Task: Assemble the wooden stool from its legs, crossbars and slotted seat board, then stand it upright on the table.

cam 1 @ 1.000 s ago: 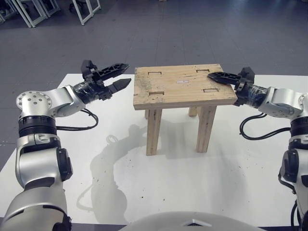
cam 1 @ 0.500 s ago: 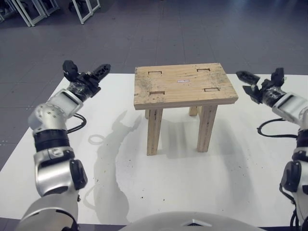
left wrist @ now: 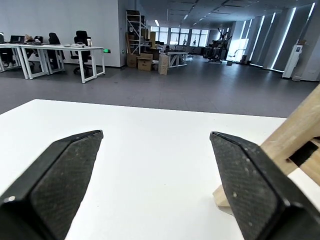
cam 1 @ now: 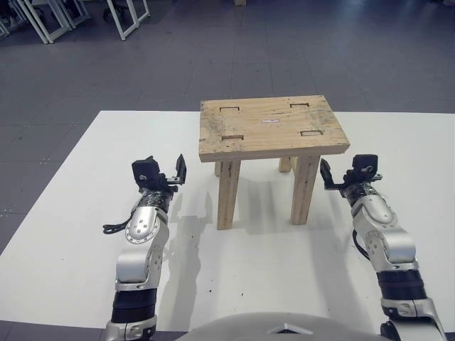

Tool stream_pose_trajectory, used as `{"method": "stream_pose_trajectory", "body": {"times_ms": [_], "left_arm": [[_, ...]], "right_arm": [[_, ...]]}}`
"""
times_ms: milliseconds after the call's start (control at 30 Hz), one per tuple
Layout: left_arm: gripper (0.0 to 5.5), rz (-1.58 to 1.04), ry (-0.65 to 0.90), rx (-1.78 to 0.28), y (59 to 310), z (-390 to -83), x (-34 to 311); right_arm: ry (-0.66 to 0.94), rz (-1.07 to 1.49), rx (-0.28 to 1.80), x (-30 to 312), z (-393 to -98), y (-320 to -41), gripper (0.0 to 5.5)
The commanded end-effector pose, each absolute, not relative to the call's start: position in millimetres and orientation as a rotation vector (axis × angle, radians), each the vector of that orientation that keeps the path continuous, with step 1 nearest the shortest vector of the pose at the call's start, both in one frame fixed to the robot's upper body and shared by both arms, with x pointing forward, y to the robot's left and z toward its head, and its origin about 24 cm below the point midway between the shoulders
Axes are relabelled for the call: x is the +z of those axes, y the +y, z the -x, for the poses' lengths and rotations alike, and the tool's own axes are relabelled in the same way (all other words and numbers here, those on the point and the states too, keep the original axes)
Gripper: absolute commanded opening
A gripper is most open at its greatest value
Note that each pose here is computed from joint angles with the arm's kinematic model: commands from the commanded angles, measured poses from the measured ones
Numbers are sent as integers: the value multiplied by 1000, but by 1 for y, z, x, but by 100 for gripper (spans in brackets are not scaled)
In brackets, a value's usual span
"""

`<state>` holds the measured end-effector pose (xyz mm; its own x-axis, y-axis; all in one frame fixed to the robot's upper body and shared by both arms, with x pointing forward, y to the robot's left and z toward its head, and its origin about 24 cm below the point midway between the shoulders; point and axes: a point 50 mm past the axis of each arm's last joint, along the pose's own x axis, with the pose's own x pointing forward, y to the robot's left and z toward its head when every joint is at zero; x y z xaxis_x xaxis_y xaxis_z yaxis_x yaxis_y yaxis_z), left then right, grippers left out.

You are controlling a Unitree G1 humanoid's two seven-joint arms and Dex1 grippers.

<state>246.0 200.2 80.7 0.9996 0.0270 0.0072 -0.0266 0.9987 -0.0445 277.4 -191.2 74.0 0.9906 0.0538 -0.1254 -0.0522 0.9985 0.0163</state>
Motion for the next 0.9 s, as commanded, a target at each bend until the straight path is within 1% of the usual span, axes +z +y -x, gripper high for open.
{"method": "stream_pose_trajectory", "body": {"times_ms": [33,167,300,367,500,667,900], "left_arm": [[397,58,-20,-20,196,-250,86],[397,50,-17,-10,195,-249,86],[397,56,-18,38,195,-239,84],[397,55,-13,38,194,-238,84],[397,60,-18,56,198,-242,86],[397,65,-11,49,195,-240,85],[397,66,9,53,196,-236,85]], "right_arm": [[123,-35,35,73,-274,-187,500],[142,-33,49,70,-274,-184,500],[149,-25,118,72,-285,-173,500],[141,-30,121,74,-287,-170,500],[137,-36,116,74,-287,-170,500],[135,-29,105,75,-287,-173,500],[136,-23,126,77,-288,-166,500]]}}
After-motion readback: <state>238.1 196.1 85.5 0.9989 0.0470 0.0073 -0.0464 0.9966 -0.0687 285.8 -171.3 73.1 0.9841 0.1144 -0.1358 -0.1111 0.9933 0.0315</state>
